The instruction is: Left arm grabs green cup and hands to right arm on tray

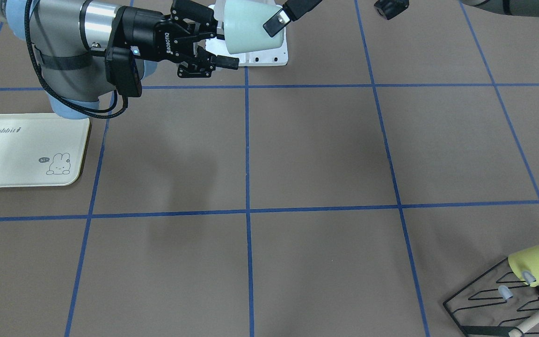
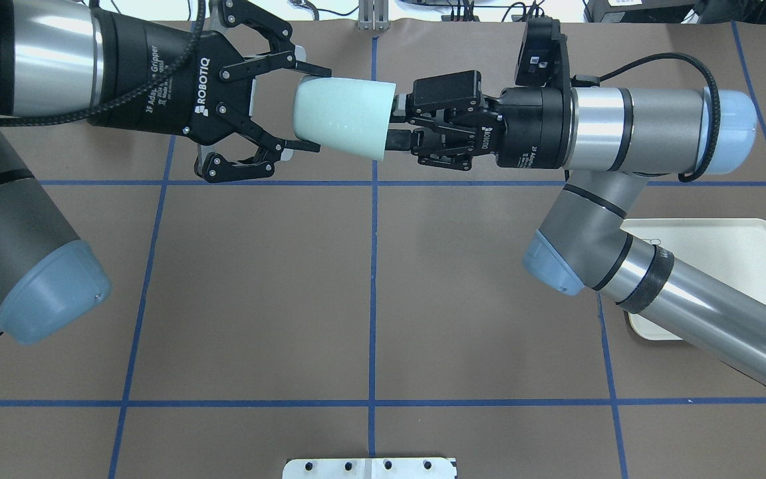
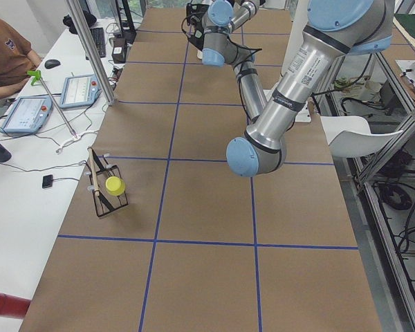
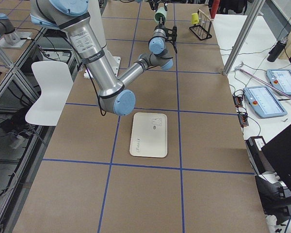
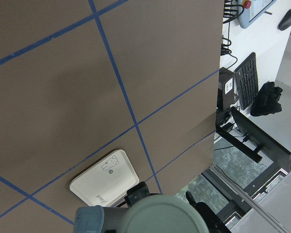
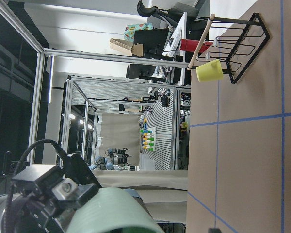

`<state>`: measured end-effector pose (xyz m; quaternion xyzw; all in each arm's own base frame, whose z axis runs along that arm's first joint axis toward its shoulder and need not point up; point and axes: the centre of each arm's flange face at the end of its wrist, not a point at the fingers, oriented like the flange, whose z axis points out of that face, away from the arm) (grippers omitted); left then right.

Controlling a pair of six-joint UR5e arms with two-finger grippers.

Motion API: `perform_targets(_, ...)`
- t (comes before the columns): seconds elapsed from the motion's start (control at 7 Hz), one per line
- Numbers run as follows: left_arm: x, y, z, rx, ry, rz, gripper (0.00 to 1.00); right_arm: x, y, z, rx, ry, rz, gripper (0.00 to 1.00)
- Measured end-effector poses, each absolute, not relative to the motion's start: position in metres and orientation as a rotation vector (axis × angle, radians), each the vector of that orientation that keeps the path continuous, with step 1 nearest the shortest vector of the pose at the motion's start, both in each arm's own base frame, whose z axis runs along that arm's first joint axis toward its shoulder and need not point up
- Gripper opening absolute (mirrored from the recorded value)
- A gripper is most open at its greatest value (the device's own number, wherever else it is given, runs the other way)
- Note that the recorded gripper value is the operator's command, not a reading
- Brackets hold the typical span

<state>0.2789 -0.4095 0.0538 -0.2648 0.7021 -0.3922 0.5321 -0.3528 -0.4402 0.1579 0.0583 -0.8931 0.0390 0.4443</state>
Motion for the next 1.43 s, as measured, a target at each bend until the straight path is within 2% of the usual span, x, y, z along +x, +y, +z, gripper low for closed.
perform_targets(0.57, 0.2809, -0.4088, 0.0538, -0.635, 1.672, -0.934, 0.00, -0.3514, -0.4384, 0.1561, 0.148, -2.221, 0.090, 0.46)
perform_targets(1.0, 0.2831, -0.4087, 0.0544, -0.638, 1.670, -0.933, 0.00, -0.3517, -0.4382, 0.1564, 0.148, -2.221, 0.091, 0.26)
perform_targets(1.43, 0.2834, -0.4084, 0.0543, -0.638, 1.674, -0.927, 0.00, -0.3546, -0.4372, 0.1595, 0.142, -2.216, 0.093, 0.26)
